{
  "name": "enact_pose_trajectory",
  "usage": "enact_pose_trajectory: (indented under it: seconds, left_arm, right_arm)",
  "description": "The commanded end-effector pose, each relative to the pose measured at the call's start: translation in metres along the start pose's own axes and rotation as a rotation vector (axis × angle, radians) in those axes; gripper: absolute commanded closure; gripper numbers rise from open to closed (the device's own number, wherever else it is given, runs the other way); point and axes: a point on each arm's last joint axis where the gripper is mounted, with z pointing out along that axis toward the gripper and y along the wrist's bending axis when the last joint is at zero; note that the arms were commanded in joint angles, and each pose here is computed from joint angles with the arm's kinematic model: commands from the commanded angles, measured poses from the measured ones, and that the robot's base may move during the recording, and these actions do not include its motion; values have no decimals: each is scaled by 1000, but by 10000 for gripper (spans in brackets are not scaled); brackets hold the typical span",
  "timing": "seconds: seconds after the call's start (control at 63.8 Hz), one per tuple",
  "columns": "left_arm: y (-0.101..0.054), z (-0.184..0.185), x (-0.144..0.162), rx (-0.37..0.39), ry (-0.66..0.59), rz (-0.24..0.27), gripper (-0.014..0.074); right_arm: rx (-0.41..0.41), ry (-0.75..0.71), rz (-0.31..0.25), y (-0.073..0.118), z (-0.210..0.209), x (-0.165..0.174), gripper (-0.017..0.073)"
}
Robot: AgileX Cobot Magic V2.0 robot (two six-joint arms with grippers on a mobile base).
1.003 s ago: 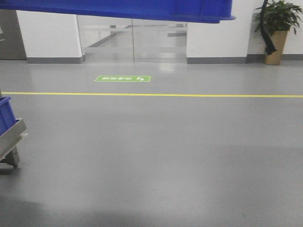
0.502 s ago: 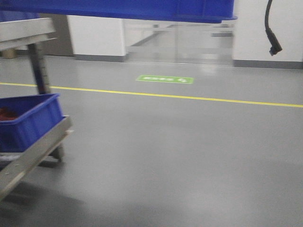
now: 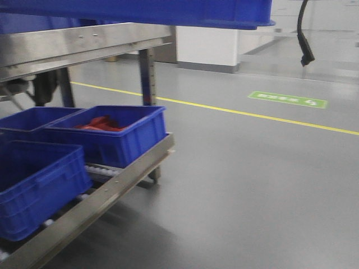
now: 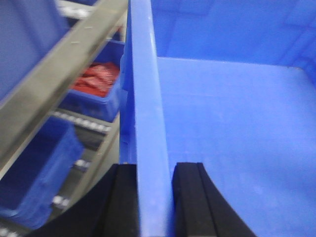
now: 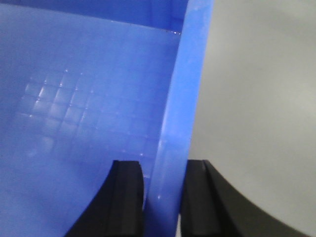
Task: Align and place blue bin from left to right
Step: 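Turn and approach the second bin rack with the bin held high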
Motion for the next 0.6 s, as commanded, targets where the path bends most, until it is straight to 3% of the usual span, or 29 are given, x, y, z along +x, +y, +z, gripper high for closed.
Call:
enact_pose_trajectory:
  seconds: [0.0,0.58]
  left_arm:
    - [3,-19,-24,-9,-240,25,608]
    - [3,-19,-24,-9,-240,25,608]
  right_arm:
    - [24,-91,-41,-6,-18,-8,637]
    - [24,-91,-41,-6,-18,-8,637]
